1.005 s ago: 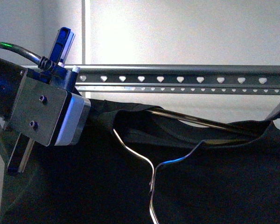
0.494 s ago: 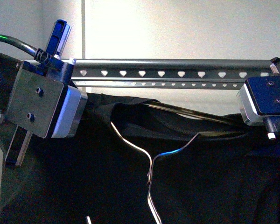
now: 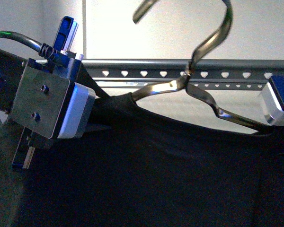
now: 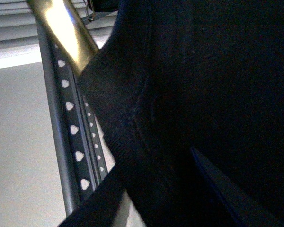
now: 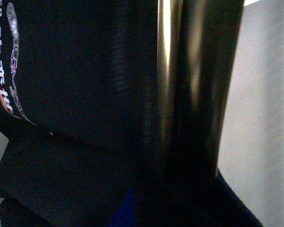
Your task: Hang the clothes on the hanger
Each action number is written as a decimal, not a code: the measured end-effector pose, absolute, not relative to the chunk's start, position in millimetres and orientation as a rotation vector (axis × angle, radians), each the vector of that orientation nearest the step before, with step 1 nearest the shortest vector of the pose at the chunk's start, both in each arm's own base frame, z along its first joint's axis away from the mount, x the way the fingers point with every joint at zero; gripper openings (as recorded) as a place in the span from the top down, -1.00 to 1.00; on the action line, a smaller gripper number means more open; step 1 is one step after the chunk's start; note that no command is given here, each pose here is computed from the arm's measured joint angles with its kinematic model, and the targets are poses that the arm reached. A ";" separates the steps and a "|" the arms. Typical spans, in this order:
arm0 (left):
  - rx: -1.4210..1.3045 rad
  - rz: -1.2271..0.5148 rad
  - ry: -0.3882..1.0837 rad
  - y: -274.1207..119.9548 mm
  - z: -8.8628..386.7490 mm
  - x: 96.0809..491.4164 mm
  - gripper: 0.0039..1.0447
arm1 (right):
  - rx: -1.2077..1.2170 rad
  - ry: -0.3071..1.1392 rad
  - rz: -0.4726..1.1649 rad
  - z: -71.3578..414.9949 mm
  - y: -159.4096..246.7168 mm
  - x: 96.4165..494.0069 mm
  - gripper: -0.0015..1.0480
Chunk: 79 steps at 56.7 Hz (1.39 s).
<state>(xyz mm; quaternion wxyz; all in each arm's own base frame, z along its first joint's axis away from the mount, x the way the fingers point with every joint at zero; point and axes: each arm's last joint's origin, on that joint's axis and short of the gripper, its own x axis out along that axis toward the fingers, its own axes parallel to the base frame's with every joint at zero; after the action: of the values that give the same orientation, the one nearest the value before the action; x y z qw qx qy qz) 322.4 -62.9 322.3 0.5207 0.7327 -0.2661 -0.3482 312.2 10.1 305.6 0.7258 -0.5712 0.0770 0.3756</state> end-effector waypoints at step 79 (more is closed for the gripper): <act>-0.011 0.000 0.004 -0.1 237.1 234.0 0.93 | 0.117 0.539 0.350 337.5 -72.8 307.3 0.83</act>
<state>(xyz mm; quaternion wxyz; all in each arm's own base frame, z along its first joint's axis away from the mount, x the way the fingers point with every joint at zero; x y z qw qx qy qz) 234.0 -0.1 237.1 1.0000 -0.0056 0.0022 0.0000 307.3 -72.8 337.5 0.9470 0.0576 0.2649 0.1721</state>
